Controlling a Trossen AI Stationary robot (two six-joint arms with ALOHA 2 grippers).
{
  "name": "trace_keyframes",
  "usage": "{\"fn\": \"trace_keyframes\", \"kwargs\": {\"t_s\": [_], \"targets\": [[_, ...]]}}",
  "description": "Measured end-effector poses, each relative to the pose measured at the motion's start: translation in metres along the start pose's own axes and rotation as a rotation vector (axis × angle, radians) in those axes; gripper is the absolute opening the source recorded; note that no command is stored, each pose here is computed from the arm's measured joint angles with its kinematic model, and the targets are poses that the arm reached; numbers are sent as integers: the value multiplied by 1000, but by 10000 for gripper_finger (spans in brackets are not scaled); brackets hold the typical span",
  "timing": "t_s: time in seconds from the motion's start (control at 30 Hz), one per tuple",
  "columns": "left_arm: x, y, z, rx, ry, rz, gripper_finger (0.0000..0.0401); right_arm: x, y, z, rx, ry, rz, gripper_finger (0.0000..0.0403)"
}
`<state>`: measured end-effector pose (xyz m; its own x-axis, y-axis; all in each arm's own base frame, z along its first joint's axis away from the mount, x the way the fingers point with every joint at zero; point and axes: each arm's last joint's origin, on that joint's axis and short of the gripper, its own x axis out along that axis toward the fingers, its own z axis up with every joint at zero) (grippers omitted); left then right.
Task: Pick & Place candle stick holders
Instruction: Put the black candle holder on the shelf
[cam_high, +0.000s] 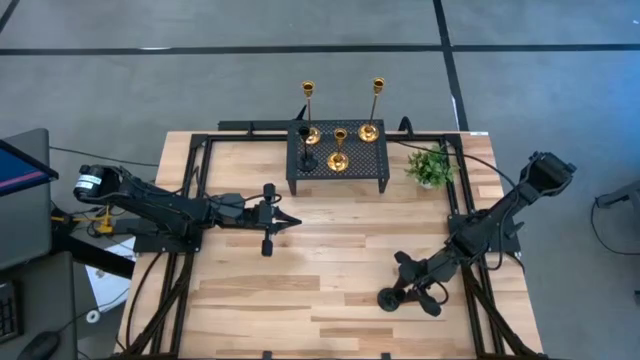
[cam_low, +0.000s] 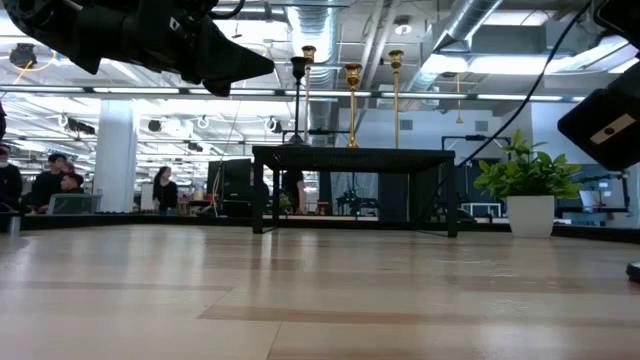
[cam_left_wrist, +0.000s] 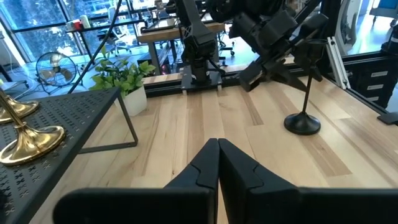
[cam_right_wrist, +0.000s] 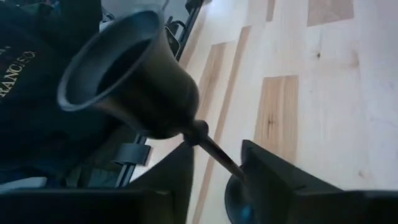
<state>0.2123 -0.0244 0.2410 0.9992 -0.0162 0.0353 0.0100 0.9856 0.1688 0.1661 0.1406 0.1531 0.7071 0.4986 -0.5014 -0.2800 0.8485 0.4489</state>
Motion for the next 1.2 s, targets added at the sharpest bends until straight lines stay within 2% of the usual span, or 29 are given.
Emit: {"fn": "trace_keyframes", "kwargs": {"t_s": [0.27,0.37,0.57,0.77,0.9,1.0,1.2], "targets": [[0,0,0,-7,0,0,7,-1,1,3,5,-24,9,31],[0,0,0,-7,0,0,6,-1,2,4,-16,-38,4,8],[0,0,0,-7,0,0,6,-1,0,13,-75,-100,-44,6],[0,0,0,-7,1,0,5,-6,-6,39,-130,-148,-108,4],[0,0,0,-7,1,0,5,-21,-12,59,-154,-164,-168,3],[0,0,-1,-6,9,-1,6,-37,-16,73,-191,-186,-169,2],[0,0,-2,-4,25,-4,4,-71,-29,92,-167,-236,-242,1]]}}
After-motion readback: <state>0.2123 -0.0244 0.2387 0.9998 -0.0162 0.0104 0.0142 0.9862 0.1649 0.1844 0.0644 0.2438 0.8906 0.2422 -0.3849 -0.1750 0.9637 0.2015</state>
